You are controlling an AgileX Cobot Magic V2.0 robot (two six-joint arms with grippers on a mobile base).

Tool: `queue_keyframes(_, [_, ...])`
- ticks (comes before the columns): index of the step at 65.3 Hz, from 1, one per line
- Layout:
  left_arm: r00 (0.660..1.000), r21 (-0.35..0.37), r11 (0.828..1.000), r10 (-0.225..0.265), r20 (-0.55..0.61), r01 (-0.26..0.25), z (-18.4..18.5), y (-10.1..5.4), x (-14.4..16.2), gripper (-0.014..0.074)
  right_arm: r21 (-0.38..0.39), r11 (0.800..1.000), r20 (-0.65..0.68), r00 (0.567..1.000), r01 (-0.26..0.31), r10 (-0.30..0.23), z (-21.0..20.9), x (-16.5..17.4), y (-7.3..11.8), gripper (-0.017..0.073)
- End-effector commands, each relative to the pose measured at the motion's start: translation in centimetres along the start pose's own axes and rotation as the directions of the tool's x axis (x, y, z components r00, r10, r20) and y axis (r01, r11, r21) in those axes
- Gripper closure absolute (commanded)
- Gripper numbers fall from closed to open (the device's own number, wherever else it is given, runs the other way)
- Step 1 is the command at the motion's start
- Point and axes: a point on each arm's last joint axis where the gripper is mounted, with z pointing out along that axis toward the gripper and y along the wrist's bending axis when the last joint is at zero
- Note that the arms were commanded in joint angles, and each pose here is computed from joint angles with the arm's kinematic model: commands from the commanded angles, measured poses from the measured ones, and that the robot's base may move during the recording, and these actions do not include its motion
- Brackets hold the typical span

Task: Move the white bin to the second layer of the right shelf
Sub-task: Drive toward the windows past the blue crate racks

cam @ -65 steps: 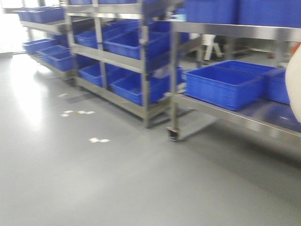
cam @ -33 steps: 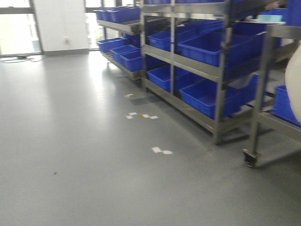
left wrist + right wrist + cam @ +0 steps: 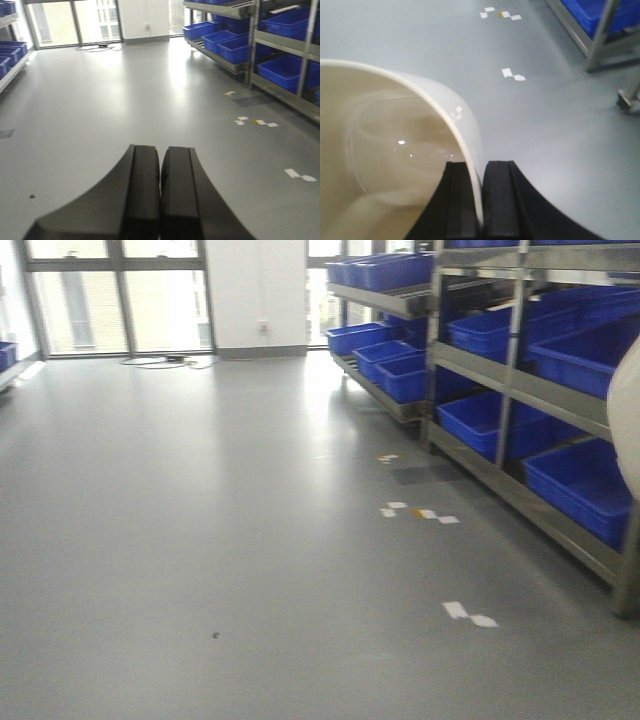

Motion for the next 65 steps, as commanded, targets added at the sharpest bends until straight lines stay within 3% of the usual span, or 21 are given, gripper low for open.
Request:
queue_keyframes(1, [0.998, 0.002, 1.0, -0.011, 0.065, 0.011, 0.08, -0.04, 0.38, 0.0509, -0.013, 1.0, 0.12, 0.993, -0.005, 0.006, -0.56, -1.69, 0.19, 0.0483])
queue_keyframes(65, [0.998, 0.002, 1.0, -0.011, 0.065, 0.011, 0.08, -0.04, 0.38, 0.0509, -0.013, 1.0, 0.12, 0.993, -0.005, 0.006, -0.56, -1.68, 0.19, 0.0483])
